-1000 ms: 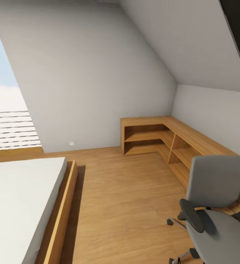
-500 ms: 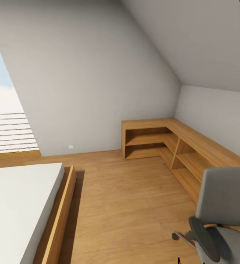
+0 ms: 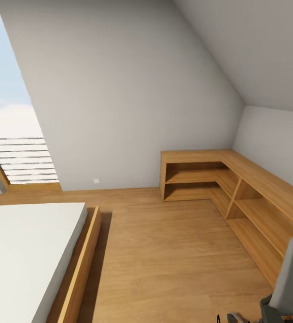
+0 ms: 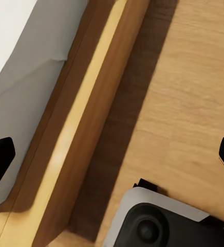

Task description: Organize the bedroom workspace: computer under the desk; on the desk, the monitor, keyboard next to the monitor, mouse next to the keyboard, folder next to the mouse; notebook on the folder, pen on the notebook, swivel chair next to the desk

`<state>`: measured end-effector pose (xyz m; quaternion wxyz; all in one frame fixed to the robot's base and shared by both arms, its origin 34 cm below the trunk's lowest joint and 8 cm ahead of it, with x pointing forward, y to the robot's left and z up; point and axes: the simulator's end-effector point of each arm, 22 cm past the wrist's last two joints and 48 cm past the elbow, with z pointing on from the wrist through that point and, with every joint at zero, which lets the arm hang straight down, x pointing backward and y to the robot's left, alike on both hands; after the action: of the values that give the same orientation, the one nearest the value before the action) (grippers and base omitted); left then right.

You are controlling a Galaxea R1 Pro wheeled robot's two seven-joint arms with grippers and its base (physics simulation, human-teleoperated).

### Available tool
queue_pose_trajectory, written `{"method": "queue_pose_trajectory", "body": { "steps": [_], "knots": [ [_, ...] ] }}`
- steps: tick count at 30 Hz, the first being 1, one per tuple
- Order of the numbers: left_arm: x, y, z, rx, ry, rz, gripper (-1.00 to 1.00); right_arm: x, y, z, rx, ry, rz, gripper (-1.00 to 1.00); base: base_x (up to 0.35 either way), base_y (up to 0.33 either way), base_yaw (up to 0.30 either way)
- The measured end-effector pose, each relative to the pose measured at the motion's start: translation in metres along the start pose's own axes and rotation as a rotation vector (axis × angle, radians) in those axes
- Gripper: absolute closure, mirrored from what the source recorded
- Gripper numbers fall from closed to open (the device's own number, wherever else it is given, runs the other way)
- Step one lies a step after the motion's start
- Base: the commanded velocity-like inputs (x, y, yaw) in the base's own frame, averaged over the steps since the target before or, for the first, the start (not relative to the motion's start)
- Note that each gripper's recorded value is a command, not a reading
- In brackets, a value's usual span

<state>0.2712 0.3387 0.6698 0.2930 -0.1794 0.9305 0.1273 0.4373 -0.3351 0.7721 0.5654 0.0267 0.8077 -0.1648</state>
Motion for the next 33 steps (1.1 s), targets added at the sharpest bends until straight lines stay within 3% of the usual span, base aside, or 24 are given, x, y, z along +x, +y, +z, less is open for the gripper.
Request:
{"method": "queue_pose_trajectory", "body": {
  "steps": [33],
  "knots": [
    [0.0004,0.0001,-0.0001,0.000,0.001,0.000,-1.00,0.0013,-0.0018,0.0000,-0.001,0.003,-0.007,-1.00,0.333,0.000,0.003]
  ]
}}
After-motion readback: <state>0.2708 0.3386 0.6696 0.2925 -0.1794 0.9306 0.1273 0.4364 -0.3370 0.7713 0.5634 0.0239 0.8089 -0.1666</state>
